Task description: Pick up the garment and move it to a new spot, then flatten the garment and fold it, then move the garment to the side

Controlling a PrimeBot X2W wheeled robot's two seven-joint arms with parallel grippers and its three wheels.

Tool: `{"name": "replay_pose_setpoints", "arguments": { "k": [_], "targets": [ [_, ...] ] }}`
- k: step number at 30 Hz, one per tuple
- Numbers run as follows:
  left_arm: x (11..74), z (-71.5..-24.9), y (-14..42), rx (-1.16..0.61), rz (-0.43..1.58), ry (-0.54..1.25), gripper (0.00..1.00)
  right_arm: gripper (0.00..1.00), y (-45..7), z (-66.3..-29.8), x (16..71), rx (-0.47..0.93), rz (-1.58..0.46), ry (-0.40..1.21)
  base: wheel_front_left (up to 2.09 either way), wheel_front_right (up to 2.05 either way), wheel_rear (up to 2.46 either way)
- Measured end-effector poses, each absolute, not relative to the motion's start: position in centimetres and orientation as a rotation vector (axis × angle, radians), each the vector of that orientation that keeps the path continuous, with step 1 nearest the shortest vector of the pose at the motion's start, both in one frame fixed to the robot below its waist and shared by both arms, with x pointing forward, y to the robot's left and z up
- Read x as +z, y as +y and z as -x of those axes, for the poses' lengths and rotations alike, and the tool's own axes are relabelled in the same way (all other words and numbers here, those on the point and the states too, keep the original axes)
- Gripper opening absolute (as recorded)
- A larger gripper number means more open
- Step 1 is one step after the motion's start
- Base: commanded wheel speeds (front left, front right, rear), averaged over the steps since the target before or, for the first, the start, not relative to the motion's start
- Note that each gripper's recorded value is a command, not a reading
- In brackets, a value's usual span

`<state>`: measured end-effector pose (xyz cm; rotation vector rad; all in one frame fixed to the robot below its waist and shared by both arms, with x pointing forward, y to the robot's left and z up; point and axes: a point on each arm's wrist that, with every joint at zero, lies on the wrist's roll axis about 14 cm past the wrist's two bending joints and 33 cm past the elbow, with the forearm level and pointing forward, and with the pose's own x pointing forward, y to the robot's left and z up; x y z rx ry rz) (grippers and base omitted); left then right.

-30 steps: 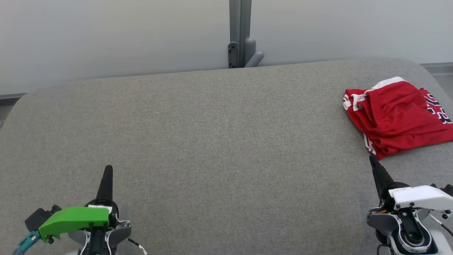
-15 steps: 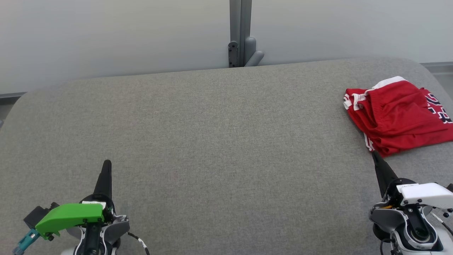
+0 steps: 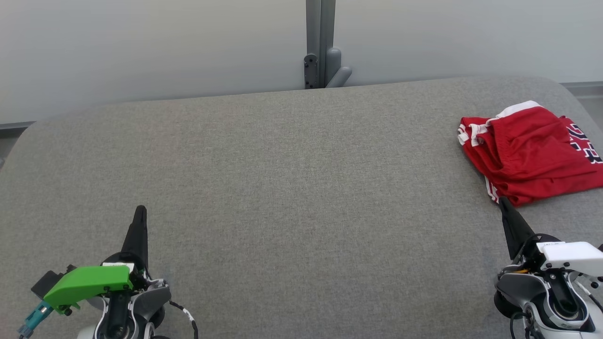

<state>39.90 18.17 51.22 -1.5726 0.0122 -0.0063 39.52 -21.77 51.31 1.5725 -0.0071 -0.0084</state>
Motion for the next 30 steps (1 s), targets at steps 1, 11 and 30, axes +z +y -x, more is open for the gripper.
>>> {"name": "replay_pose_setpoints", "arguments": {
  "k": [1, 11, 30],
  "targets": [
    [51.22, -39.9, 18.17, -0.006, 1.573, 0.012, 0.0, 0.0, -21.77, -39.52, 51.31, -0.008, -1.573, -0.007, 0.0, 0.0, 0.0],
    [51.22, -39.9, 18.17, -0.006, 1.573, 0.012, 0.0, 0.0, -21.8, -39.51, 51.3, -0.009, -1.574, -0.008, 0.0, 0.0, 0.0],
    [51.22, -39.9, 18.16, -0.006, 1.573, 0.012, 0.0, 0.0, -21.8, -39.5, 51.29, -0.009, -1.576, -0.008, 0.0, 0.0, 0.0]
  ]
}}
